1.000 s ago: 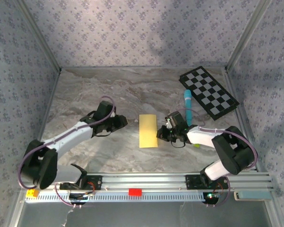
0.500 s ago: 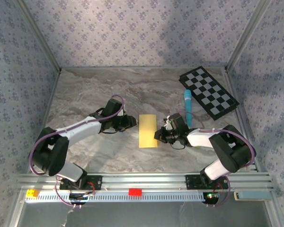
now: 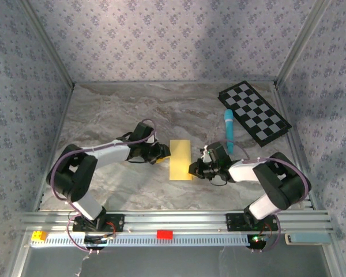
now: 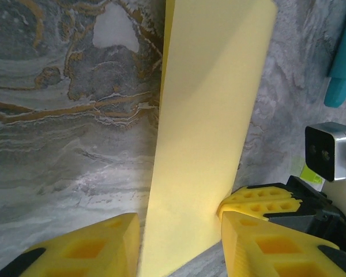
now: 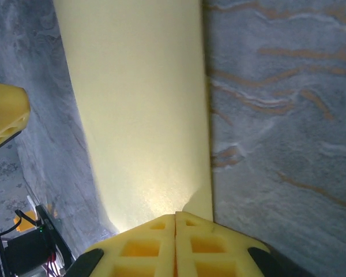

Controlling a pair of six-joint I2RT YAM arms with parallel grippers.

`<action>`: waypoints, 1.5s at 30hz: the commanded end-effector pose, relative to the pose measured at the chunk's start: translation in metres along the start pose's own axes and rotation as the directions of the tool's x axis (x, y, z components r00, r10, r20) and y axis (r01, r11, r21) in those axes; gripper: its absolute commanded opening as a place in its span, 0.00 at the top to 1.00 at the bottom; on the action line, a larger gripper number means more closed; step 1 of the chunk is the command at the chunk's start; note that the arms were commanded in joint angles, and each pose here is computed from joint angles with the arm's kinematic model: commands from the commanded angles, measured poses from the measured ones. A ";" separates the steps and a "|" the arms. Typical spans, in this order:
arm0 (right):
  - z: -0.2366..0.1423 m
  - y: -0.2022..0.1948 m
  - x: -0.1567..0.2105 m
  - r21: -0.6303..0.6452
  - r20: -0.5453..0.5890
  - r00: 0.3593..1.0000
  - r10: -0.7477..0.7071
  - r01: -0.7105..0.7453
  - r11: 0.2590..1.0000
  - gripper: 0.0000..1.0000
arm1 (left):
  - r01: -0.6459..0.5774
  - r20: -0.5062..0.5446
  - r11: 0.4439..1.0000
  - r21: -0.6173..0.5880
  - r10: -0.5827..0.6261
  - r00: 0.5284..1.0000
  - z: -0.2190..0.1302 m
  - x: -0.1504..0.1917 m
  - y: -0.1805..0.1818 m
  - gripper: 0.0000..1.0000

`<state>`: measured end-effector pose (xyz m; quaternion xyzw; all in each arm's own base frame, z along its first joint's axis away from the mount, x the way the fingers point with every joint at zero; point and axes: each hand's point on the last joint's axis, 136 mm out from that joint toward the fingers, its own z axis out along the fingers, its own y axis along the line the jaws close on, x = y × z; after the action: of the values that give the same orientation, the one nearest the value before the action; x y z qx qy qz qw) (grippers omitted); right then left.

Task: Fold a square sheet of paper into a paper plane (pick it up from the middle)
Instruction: Third fold the triangle at the center of the table.

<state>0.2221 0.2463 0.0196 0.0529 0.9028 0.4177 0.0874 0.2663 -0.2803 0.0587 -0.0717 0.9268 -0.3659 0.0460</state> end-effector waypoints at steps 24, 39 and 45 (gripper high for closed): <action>0.004 -0.016 -0.002 0.052 -0.013 0.999 0.052 -0.052 0.997 0.91 | 0.063 -0.119 0.998 0.011 -0.062 0.991 0.034 0.006 0.002 0.68; 0.001 -0.004 -0.007 0.024 0.002 1.000 0.028 -0.028 0.999 0.86 | 0.074 -0.095 0.996 0.049 -0.069 0.993 0.029 0.002 -0.008 0.95; -0.012 0.016 -0.011 0.034 0.035 0.996 -0.086 0.085 0.996 0.75 | 0.108 -0.050 0.994 0.031 -0.106 0.993 0.018 -0.001 -0.008 0.98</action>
<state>0.2251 0.2477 0.0291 0.0465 0.9021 0.4194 0.0897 0.2673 -0.2986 0.0356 -0.1032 0.9198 -0.3784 -0.0130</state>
